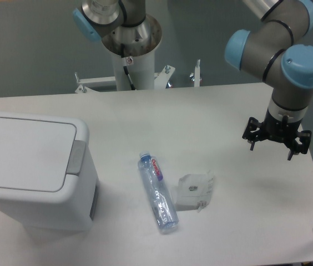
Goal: Open the trash can
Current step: 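Move the open gripper across the table toward the white trash can lid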
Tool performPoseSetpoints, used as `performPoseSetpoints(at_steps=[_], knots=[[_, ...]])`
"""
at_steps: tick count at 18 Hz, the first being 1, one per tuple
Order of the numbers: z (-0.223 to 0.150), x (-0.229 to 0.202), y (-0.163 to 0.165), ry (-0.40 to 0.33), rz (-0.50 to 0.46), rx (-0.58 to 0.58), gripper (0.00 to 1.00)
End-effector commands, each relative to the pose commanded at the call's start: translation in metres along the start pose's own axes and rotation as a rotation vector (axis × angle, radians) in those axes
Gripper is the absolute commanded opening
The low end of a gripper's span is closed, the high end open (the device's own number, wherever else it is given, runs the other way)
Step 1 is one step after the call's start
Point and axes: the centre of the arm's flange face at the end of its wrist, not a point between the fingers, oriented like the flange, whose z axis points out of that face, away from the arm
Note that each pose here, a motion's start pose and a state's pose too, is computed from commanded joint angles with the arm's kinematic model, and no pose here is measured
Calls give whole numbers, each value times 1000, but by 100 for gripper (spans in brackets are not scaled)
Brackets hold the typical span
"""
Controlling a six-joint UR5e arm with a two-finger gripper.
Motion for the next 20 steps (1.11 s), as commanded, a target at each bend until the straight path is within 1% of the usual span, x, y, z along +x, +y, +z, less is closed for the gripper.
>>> performPoseSetpoints(at_steps=[5,8,10,12,13,15,17,18,20], knots=[[-3,4,-5,4,6,19,100],[-10,6,-10,10,14,69,100],[0,17,-12,29,20,69,100],[1,23,-15,23,10,78,100],[-5,26,-17,27,-22,100,100],[-13,34,-25,58,-112,163,100],[-14,53,-48,88,-192,185,100],[-13,59,-56,95,-224,186,100],[-15,61,-63,94,-249,214,100]])
